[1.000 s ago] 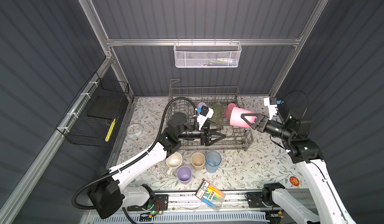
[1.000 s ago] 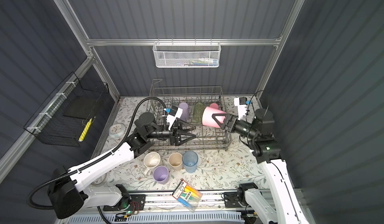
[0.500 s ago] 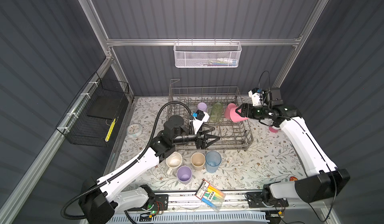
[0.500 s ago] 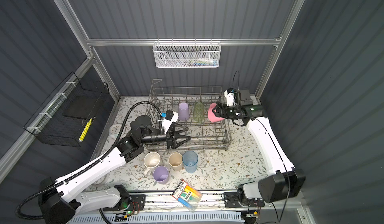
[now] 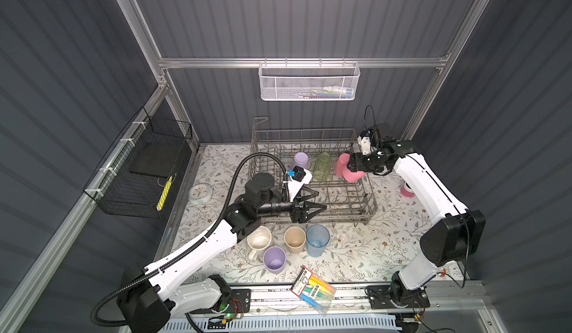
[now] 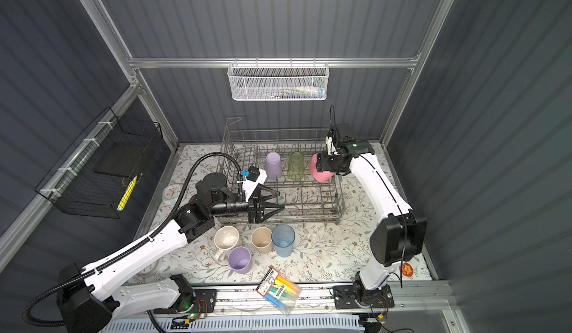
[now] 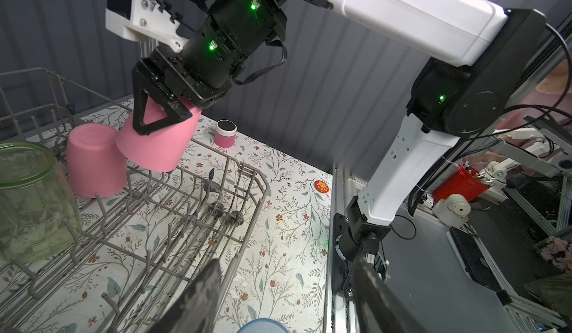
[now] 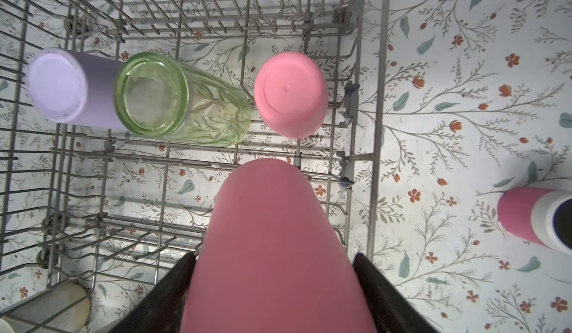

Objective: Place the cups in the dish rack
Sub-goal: 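Lower the inverted pink cup into the rack beside the first pink cup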

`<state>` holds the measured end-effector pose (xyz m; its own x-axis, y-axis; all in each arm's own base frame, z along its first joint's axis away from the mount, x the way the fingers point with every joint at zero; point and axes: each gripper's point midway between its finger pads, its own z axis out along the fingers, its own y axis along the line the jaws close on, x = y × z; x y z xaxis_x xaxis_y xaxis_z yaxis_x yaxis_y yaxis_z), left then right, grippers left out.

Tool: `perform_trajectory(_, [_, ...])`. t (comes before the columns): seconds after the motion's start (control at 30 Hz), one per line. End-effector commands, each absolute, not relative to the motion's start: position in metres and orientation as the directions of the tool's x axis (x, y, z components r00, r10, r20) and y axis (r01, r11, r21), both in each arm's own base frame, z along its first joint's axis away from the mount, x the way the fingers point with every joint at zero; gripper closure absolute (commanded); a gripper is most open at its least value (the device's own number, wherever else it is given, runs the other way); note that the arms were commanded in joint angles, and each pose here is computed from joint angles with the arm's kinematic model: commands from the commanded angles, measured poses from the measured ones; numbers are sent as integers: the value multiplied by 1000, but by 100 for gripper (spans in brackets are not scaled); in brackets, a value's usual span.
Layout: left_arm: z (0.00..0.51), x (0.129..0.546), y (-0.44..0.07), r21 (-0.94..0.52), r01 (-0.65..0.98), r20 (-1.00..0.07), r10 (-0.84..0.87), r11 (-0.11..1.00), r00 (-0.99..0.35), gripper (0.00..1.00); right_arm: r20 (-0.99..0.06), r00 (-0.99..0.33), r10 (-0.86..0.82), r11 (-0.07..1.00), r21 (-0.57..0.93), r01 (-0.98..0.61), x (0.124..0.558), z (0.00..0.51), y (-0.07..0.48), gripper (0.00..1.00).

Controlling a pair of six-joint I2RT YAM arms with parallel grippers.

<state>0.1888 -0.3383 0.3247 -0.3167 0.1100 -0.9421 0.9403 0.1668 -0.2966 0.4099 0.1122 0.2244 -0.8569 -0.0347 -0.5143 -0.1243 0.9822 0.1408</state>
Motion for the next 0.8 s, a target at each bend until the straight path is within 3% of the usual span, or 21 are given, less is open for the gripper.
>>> perform_trajectory(0.0, [327,184,-334,-270,949,-951,110,163,-289,33,-518,-853,-57,988,96,-124,413,226,108,54])
perform_trajectory(0.77, [320,184,-338,-285,948,-944,127,145,-303,35,-460,-886,-54,994,60,-92,443,178,111,52])
